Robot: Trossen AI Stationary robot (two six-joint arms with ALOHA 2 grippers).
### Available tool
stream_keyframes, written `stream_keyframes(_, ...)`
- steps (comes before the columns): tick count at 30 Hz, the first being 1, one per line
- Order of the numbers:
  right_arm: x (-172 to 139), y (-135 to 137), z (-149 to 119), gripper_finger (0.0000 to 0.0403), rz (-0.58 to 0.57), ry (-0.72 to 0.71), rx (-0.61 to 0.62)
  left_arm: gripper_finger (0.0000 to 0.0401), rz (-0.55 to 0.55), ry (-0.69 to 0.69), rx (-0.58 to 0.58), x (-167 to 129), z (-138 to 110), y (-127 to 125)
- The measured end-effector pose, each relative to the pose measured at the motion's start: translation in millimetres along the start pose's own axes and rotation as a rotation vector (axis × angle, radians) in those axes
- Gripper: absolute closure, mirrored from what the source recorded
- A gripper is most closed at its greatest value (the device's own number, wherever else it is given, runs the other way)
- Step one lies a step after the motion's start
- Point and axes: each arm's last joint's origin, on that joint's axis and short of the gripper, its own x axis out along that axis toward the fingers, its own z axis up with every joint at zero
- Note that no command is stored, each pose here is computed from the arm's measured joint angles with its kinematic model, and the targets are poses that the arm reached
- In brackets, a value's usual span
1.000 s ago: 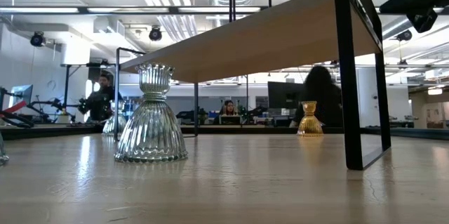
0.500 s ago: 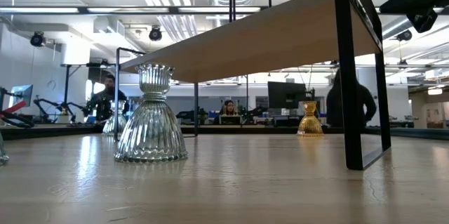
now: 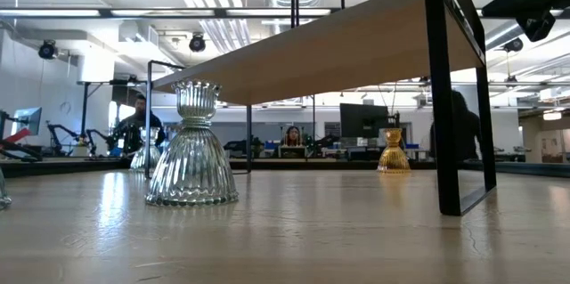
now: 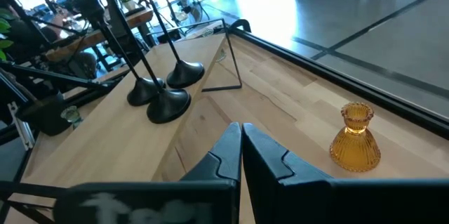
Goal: Pick & Place candle stick holders
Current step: Put the top left transparent candle holder on the shelf
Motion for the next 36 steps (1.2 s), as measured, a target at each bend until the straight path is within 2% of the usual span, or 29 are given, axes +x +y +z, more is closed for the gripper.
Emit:
stream_keyframes(3, 0, 0, 0, 0.0394, 0.0, 0.0, 0.0, 0.0285, 0.01, 0.003, -0.038, 3, -4, -1)
stream_keyframes(7, 0, 0, 0, 0.0394, 0.0, 0.0, 0.0, 0.0285, 0.032, 0.024, -0.098, 12, -4, -15)
stream_keyframes(13, 0, 0, 0, 0.0394, 0.0, 0.0, 0.0, 0.0285, 0.167, 0.052, -0.18, 31, -4, -33)
stream_keyframes(19, 0, 0, 0, 0.0394, 0.0, 0.0, 0.0, 0.0285, 0.283, 0.154, -0.256, 69, 4, -54)
stream_keyframes(23, 0, 0, 0, 0.0394, -0.001, 0.001, -0.001, 0.0285, 0.306, 0.193, -0.291, 102, 12, -63)
stream_keyframes(28, 0, 0, 0, 0.0394, 0.0, 0.0, 0.0, 0.0285, 0.399, 0.296, -0.389, 138, 13, -58)
stream_keyframes(32, 0, 0, 0, 0.0394, 0.0, 0.0, 0.0, 0.0285, 0.456, 0.361, -0.48, 151, 13, -40)
stream_keyframes(36, 0, 0, 0, 0.0394, 0.0, 0.001, 0.0, 0.0285, 0.471, 0.368, -0.537, 156, 14, -29)
